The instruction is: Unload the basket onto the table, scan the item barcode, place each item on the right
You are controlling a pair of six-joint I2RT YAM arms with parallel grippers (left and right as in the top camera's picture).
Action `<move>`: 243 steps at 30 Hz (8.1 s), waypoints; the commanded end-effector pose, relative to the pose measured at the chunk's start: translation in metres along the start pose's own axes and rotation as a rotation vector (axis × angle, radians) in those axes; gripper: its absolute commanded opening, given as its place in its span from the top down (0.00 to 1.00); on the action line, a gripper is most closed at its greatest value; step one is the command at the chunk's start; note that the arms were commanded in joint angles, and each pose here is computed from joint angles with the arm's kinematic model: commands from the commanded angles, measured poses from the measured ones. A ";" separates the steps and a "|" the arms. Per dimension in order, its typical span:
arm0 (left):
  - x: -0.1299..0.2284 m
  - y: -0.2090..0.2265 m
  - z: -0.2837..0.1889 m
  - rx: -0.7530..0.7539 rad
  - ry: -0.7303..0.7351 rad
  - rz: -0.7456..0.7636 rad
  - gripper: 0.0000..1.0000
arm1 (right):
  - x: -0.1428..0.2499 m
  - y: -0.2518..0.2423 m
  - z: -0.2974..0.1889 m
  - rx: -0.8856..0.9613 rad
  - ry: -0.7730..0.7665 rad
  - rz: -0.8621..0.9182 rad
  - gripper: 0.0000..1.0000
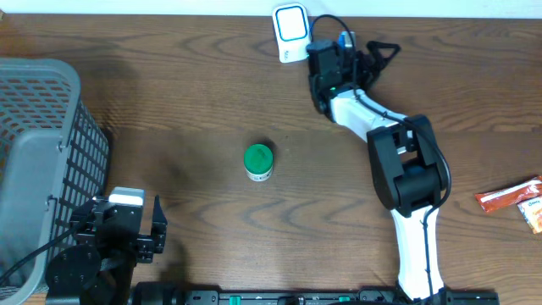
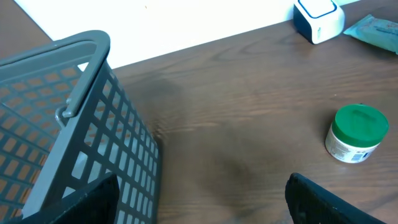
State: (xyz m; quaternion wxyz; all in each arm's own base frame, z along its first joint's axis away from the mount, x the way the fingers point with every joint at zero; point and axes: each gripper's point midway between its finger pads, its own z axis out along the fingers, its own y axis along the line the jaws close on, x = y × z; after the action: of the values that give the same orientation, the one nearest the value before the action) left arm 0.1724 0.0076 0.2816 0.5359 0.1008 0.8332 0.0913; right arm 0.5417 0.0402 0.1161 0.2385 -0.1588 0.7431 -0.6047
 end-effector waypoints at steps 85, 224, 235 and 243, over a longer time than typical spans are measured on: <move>-0.001 0.000 -0.002 0.000 -0.009 0.003 0.14 | 0.237 -0.138 0.101 -0.858 0.539 0.934 0.07; -0.001 0.000 -0.002 0.000 -0.009 0.003 0.14 | 0.179 -0.065 0.062 -1.276 0.539 1.015 0.01; -0.001 0.000 -0.002 0.000 -0.009 0.003 0.14 | 0.062 -0.022 -0.202 -1.771 0.522 0.695 0.01; -0.001 0.000 -0.002 0.000 -0.009 0.003 0.14 | 0.058 0.012 -0.302 -1.563 0.616 0.698 0.01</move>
State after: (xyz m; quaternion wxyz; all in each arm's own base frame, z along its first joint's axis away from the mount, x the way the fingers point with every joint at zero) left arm 0.1724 0.0076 0.2814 0.5356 0.1010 0.8334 0.0911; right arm 0.3389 0.2390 0.1464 0.0038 0.0729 0.9772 0.1994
